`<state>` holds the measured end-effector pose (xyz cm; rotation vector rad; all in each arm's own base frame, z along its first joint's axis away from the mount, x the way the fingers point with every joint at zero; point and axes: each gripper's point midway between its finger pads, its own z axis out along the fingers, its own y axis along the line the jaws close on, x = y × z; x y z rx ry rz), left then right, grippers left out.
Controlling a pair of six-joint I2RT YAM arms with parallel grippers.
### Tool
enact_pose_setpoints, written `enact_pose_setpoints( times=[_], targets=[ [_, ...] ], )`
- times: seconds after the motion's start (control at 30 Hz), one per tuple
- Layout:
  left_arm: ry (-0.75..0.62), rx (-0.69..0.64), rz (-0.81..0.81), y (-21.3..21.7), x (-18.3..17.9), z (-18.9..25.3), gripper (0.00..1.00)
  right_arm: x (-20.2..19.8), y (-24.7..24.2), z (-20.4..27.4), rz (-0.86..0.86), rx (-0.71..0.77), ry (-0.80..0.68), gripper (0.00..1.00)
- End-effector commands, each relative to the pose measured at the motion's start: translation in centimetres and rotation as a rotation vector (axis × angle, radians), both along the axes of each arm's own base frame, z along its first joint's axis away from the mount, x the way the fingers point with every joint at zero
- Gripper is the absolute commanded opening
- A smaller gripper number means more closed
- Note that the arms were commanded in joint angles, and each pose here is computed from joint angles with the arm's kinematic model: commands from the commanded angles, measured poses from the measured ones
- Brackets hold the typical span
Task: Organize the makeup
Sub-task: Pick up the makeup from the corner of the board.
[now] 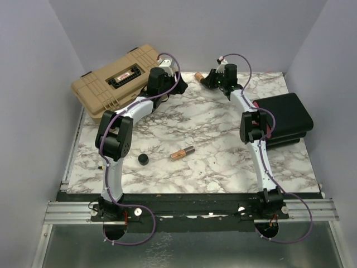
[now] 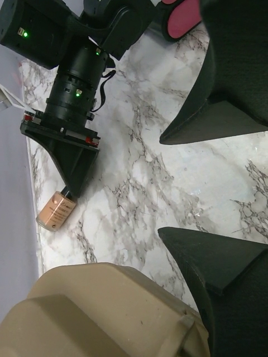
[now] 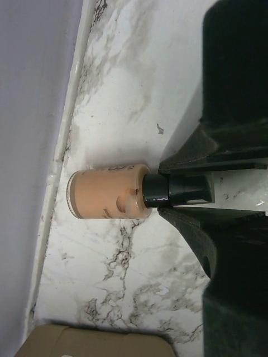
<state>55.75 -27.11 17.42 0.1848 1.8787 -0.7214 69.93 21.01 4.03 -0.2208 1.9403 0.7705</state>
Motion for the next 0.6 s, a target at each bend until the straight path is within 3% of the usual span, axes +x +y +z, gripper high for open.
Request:
enact_pose_setpoints(
  times=[0.0,0.27,0.57],
  targets=[
    [0.045,0.014,0.077,3.0,0.0,-0.5,0.63,-0.8,1.2,3.0,0.048,-0.044,-0.043,0.19],
    [0.012,-0.001,0.025,2.7,-2.0,1.7,0.63,-4.6,3.2,4.1,0.131,-0.047,0.017,0.09],
    [-0.046,-0.048,-0.002,3.7,-6.7,6.5,0.64,-14.3,5.9,5.6,0.218,-0.160,0.103,0.05]
  ],
)
